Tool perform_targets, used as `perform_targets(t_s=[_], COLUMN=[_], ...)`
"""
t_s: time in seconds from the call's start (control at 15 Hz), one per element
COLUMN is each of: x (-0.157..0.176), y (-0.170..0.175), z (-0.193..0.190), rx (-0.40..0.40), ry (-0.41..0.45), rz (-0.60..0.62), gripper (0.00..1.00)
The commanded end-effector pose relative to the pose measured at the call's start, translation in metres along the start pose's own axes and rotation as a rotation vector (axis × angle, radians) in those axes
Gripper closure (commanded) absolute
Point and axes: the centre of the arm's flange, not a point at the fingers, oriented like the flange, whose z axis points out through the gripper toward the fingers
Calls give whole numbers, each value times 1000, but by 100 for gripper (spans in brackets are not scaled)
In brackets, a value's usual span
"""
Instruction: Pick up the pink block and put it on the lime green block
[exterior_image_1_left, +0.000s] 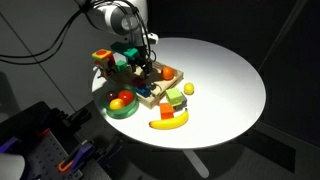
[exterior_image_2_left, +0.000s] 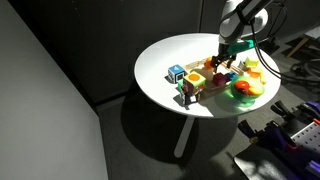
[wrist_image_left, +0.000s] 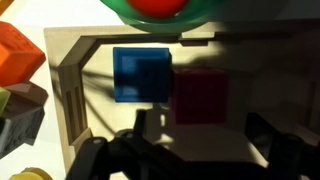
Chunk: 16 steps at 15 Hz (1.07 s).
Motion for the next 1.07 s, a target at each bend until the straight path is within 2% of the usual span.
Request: perform_targets(t_s=[0.0, 1.0], x=[8, 13], y=[-3, -6], z=[5, 30], rx=[-15, -45], ry=[3, 6], rz=[-27, -132], gripper=[0, 0])
